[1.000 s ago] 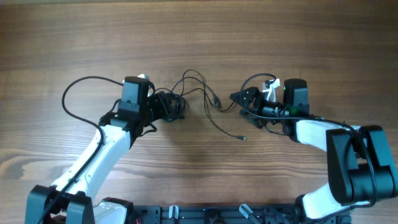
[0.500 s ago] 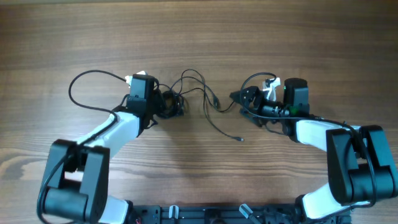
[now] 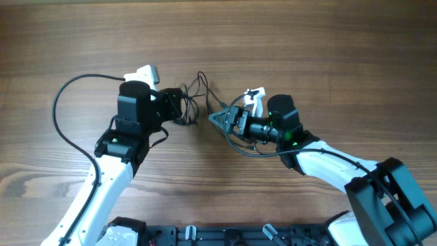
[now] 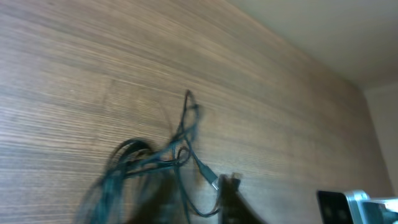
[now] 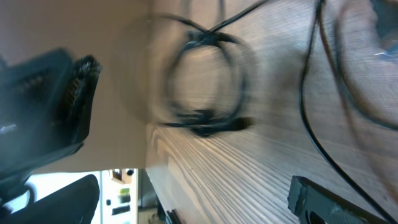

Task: Untangle cables

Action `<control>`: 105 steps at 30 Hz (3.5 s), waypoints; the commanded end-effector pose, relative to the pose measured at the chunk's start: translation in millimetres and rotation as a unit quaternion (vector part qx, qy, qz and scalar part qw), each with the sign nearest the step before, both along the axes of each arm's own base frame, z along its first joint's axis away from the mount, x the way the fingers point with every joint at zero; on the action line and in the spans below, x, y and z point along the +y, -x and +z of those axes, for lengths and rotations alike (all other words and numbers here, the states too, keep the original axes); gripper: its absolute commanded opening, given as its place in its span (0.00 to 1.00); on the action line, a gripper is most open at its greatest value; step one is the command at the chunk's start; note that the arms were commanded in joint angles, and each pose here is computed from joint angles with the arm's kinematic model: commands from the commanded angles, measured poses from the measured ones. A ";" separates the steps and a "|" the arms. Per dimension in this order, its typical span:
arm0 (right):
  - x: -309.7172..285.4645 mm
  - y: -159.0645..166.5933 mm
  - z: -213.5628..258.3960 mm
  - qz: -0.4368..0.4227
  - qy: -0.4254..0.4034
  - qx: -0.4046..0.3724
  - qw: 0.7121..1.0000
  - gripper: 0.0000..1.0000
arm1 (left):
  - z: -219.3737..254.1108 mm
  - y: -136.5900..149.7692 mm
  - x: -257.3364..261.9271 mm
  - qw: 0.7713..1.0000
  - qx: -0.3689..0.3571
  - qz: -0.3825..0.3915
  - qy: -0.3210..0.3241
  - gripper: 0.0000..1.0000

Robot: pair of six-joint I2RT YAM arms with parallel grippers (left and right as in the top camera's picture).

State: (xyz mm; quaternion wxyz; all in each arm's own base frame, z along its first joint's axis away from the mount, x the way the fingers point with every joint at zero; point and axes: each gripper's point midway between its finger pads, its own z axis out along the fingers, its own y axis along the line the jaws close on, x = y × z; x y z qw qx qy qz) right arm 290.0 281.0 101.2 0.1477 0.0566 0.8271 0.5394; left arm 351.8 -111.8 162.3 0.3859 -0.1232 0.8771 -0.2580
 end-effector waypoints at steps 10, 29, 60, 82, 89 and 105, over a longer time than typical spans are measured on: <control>-27.6 -5.3 -39.7 -0.084 0.082 0.066 0.991 1.00 | -70.8 12.3 50.7 0.981 0.112 0.075 -0.137 1.00; -31.0 -9.5 -41.3 -0.097 0.090 0.060 0.989 1.00 | -190.8 27.0 89.0 0.940 0.301 0.145 -0.074 0.63; -2.7 5.5 -13.4 0.028 0.060 -0.064 0.996 1.00 | 99.9 57.6 -6.6 0.975 -0.136 -0.174 -0.009 0.04; 49.6 14.8 17.4 0.009 0.070 -0.208 0.976 0.75 | 130.2 53.7 -23.8 0.964 -0.168 -0.194 0.070 0.04; 57.5 13.1 41.5 0.006 0.031 -0.243 0.970 0.69 | 130.4 53.6 -23.8 0.964 -0.168 -0.193 0.072 0.04; 70.2 7.9 33.0 -0.046 -0.004 -0.191 0.980 0.54 | 133.8 52.6 -24.1 0.967 -0.149 -0.174 0.108 0.04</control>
